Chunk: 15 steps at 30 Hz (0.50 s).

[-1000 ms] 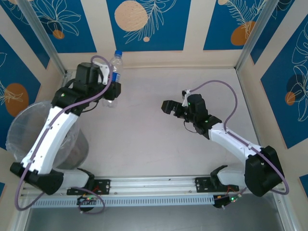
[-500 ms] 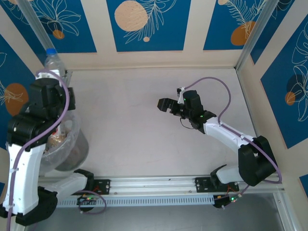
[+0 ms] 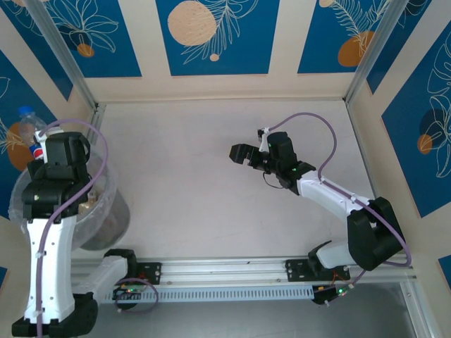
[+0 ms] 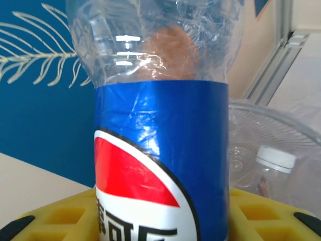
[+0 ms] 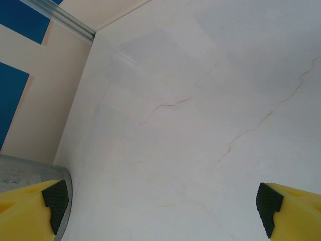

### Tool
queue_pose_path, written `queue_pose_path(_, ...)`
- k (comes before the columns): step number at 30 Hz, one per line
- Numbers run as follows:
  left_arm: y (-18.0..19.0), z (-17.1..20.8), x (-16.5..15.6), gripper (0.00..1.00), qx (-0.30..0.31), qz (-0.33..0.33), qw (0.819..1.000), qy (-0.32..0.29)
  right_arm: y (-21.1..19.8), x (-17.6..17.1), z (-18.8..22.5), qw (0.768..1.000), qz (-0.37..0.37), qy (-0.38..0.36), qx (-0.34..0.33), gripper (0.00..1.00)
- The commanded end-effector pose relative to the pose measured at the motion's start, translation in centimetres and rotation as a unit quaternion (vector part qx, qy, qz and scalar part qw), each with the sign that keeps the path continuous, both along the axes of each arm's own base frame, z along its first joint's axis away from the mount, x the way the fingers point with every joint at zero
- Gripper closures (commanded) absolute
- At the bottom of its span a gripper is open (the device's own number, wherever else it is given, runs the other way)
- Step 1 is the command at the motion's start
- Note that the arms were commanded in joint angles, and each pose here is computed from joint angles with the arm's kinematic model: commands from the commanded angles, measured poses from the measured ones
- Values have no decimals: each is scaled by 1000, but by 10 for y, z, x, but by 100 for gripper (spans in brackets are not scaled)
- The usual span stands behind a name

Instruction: Put the plastic bottles in the bin

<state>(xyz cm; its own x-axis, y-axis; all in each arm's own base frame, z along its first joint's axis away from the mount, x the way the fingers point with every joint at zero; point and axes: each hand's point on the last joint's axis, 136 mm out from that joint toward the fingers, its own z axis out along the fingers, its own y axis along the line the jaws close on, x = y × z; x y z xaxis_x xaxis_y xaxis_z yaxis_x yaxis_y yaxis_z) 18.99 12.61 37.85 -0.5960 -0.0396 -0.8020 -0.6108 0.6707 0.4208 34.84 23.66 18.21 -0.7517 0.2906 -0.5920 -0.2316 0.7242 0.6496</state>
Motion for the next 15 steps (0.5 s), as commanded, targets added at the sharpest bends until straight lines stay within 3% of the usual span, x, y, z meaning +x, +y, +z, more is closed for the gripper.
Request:
queue_pose_path(1,9,-13,8,51,-7,16,1000,-4,4,2,15,1000,9,-17,10,2)
queue_pose_path(8,32,-37,7,51,26,73,997,-8,0,2,13,1000,7,-20,3,2)
queue_pose_path(12,38,-59,8,47,14,78,997,3,0,4,12,1000,8,-21,0,1)
queue_pose_path(14,44,-63,7,42,20,91,996,4,1,4,14,1000,10,-22,2,2)
queue_pose_path(15,48,-63,5,34,22,103,994,4,1,4,13,1000,12,-21,1,2)
